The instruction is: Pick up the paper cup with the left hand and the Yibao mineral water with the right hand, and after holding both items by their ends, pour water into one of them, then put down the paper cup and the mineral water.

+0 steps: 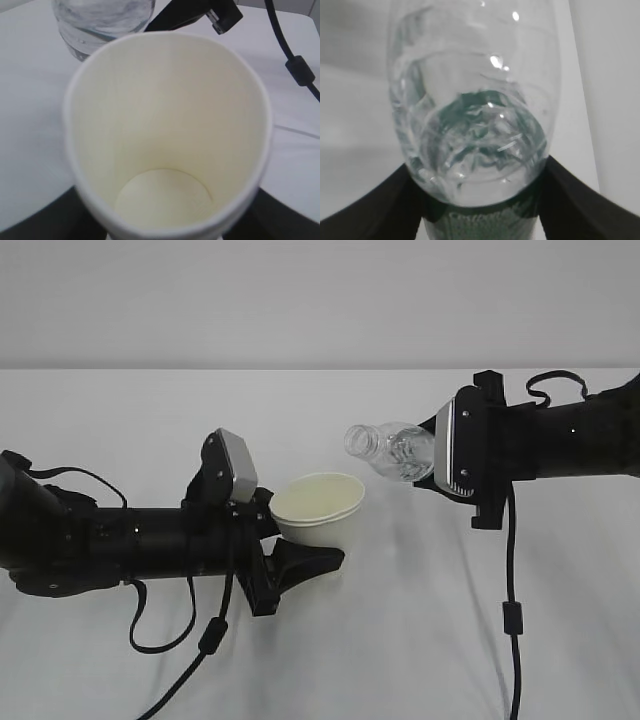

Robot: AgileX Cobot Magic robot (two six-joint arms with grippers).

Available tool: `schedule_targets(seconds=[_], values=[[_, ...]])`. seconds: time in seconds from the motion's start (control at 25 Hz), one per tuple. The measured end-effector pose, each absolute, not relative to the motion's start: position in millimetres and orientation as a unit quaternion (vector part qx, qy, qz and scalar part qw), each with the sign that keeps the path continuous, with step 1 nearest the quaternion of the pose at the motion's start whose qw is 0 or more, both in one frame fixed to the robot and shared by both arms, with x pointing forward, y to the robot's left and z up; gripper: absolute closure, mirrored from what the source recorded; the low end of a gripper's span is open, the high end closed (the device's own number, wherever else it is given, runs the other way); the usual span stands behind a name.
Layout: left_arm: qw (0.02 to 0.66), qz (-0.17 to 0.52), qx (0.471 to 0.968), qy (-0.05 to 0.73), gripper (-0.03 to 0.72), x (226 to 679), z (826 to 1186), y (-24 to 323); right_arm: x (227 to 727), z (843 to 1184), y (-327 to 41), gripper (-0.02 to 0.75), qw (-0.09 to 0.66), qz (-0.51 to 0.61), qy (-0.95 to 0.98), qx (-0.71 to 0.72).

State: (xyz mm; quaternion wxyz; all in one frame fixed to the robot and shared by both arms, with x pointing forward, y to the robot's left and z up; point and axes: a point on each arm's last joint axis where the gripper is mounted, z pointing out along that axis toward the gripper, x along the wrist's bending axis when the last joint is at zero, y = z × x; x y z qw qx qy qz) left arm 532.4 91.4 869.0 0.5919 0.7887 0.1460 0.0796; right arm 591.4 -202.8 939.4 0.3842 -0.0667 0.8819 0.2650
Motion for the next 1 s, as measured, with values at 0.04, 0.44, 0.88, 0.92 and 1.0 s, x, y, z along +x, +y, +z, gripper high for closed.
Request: schedule_targets(seconds=[0.04, 0.44, 0.88, 0.92, 1.0], values=[[0.592, 0.079, 0.789, 0.144, 0.269, 532, 869, 91, 592, 940, -203, 0.247, 0.385, 0.265, 0.881, -0.068], [0.586, 0.09, 0.795, 0.127, 0.27, 542, 874, 86, 591, 941, -192, 0.247, 0.397, 0.241, 0.877, -0.126], [0.564, 0.091, 0.811, 0.126, 0.27, 545, 872, 87, 592, 942, -191, 0.247, 0.409, 0.221, 0.87, -0.162], [0.563, 0.09, 0.812, 0.129, 0.27, 545, 871, 87, 592, 942, -191, 0.247, 0.411, 0.217, 0.869, -0.17], [0.563, 0.085, 0.811, 0.136, 0.27, 545, 871, 87, 592, 942, -191, 0.247, 0.413, 0.213, 0.868, -0.177]])
